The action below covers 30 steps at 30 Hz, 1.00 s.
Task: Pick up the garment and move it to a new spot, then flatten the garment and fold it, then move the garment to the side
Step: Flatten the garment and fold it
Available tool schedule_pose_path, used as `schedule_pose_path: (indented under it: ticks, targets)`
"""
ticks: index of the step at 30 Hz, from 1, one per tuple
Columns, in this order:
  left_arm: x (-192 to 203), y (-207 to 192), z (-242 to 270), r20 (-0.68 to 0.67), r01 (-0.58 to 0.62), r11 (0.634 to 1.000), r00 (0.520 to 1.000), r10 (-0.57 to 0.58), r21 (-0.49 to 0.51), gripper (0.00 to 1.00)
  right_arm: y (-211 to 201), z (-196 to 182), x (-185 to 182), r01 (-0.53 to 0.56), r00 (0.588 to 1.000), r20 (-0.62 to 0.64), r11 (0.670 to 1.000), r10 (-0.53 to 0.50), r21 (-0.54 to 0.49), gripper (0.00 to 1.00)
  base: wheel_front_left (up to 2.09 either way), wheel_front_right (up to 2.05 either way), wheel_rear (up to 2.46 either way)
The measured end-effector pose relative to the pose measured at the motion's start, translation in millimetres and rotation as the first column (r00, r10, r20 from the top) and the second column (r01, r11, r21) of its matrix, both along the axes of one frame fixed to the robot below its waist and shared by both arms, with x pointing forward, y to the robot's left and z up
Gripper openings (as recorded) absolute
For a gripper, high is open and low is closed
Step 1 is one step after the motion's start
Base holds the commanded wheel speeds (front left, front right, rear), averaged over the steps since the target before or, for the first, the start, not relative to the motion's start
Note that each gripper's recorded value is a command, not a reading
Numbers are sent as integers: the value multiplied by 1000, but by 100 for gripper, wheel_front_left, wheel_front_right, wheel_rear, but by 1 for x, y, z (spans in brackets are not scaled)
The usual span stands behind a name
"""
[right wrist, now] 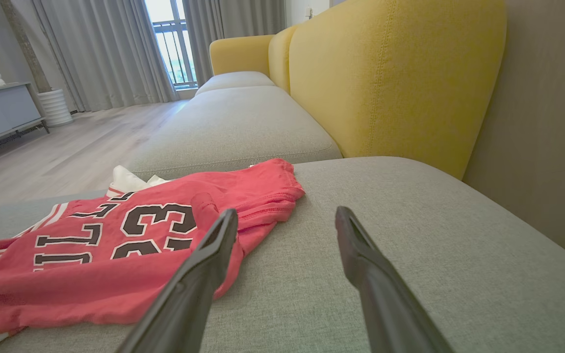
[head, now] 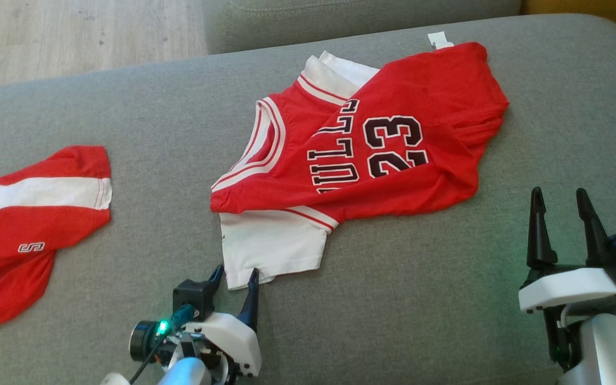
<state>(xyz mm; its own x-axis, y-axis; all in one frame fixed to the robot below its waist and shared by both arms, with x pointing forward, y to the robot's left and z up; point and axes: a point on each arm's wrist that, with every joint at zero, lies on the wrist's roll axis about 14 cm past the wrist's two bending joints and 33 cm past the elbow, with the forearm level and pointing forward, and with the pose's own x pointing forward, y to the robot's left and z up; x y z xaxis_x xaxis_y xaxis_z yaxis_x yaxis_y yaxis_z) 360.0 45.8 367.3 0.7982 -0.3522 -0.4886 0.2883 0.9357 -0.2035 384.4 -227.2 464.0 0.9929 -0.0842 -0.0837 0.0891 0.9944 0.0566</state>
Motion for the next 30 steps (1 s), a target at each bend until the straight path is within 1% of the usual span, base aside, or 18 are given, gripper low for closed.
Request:
schedule_pose_path:
  ticks: [4,5,6,7,11,14,17,21,25,28,30]
  targets:
    - [2,-1,-1,-2,4,1000,1000,-4,1,100,-1,-2,0,2,1000,-6,1000,-2,0,100,0,0,0]
    - [2,-1,-1,-4,6,1000,1000,-6,3,86,-1,-3,0,2,1000,-7,1000,-2,0,100,0,0,0]
    - [3,-1,-2,-7,8,1000,1000,-8,4,29,0,-3,0,1,1000,-9,1000,-1,0,100,0,0,0]
    - [3,-2,-1,-11,13,1000,1000,-13,-3,0,0,-4,0,0,1000,-10,1000,0,1,100,0,0,0]
    - [4,-2,0,-9,16,1000,1000,-16,-10,0,2,-6,2,-6,1000,-17,1000,6,3,100,0,0,0]
    - [7,4,5,26,-16,1000,1000,17,-25,0,8,-10,6,-26,999,-39,1000,25,-6,100,0,0,0]
    - [18,15,21,111,-80,995,990,86,-56,0,17,-13,17,-55,996,-67,998,54,-8,100,0,0,0]
    - [37,37,45,224,-179,980,955,195,-90,0,30,-16,38,-91,990,-106,996,91,2,100,0,0,0]
    - [44,55,58,274,-241,964,925,263,-111,0,36,-33,53,-107,975,-195,994,106,8,100,0,0,0]
    - [44,62,58,276,-259,959,919,281,-112,0,41,-53,55,-112,956,-271,993,116,29,100,0,0,0]
    - [43,65,56,274,-267,957,918,287,-109,0,47,-62,56,-123,946,-298,992,129,37,100,0,0,0]
